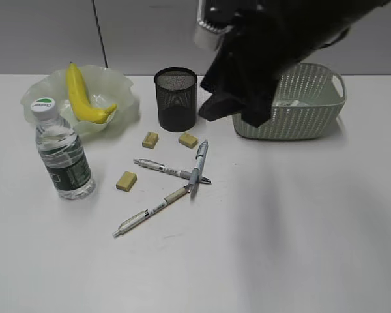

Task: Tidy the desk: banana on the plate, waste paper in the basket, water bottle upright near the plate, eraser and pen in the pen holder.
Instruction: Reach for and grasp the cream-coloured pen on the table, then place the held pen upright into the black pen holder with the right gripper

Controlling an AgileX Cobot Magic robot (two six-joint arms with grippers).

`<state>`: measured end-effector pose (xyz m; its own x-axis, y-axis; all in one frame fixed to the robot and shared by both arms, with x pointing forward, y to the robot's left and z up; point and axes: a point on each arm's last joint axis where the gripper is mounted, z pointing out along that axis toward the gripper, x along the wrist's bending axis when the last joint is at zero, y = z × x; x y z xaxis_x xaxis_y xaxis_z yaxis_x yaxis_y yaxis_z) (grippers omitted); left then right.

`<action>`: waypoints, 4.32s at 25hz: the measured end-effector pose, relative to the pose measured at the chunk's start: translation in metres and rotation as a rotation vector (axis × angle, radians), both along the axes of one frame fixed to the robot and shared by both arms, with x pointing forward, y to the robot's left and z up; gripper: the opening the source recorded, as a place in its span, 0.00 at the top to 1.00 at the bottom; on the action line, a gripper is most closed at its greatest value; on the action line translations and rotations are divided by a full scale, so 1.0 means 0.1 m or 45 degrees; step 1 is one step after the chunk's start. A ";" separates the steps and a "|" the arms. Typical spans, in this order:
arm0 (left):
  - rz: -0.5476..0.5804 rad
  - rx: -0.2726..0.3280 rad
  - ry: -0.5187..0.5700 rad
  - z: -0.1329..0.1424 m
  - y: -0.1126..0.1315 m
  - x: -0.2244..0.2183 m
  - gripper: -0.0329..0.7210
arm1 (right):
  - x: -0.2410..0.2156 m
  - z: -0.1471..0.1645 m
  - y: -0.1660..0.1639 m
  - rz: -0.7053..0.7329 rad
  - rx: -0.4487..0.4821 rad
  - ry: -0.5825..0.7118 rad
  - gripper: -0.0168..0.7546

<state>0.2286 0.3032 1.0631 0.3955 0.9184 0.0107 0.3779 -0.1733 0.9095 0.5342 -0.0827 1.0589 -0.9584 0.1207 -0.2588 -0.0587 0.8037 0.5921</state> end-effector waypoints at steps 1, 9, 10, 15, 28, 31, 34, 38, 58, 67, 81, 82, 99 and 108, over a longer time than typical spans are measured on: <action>0.000 0.000 0.000 0.00 0.00 0.00 0.31 | 0.05 -0.02 0.09 0.043 -0.035 -0.027 0.48; 0.002 0.002 -0.001 0.00 0.00 0.00 0.31 | 0.17 -0.45 0.68 0.348 -0.253 -0.067 0.54; 0.002 0.002 -0.001 0.00 0.00 0.00 0.31 | 0.17 -0.51 0.71 0.371 -0.269 -0.064 0.55; 0.002 0.003 -0.001 0.00 0.00 0.00 0.32 | 0.13 -0.88 0.86 0.451 -0.338 0.009 0.58; 0.003 0.004 -0.001 0.00 0.00 0.00 0.34 | 0.18 -1.43 1.05 0.467 -0.360 0.128 0.53; 0.003 0.004 -0.001 0.00 0.00 0.00 0.34 | 0.22 -1.52 1.10 0.467 -0.360 0.142 0.53; 0.003 0.004 -0.001 0.00 0.00 0.00 0.34 | 0.23 -1.63 1.13 0.464 -0.355 0.180 0.53; 0.003 0.004 -0.001 0.00 0.00 0.00 0.34 | 0.22 -1.74 1.15 0.467 -0.363 0.214 0.52; 0.003 0.004 -0.001 0.00 0.00 0.00 0.34 | 0.27 -1.79 1.18 0.486 -0.423 0.228 0.84; 0.003 0.004 -0.001 0.00 0.00 0.00 0.35 | 0.14 -0.85 1.21 0.431 -0.141 0.172 0.84; 0.003 0.004 -0.001 0.00 0.00 0.00 0.35 | 0.66 0.08 0.65 -0.065 0.543 0.189 0.84; 0.003 0.004 -0.001 0.00 0.00 0.00 0.35 | 0.75 0.11 0.56 -0.120 0.582 0.173 0.84; 0.004 0.003 -0.001 0.00 0.00 0.00 0.36 | 1.51 -0.68 0.37 -0.496 0.915 0.061 0.84; 0.008 0.003 -0.001 0.00 0.01 0.00 0.36 | 1.59 -0.76 0.37 -0.479 0.854 -0.036 0.84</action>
<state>0.2288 0.3037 1.0631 0.3898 0.9208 0.0130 0.3782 -0.1730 0.9094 0.6929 -0.0453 0.9828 -0.8157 0.5773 -0.0385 0.1255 0.2416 0.9622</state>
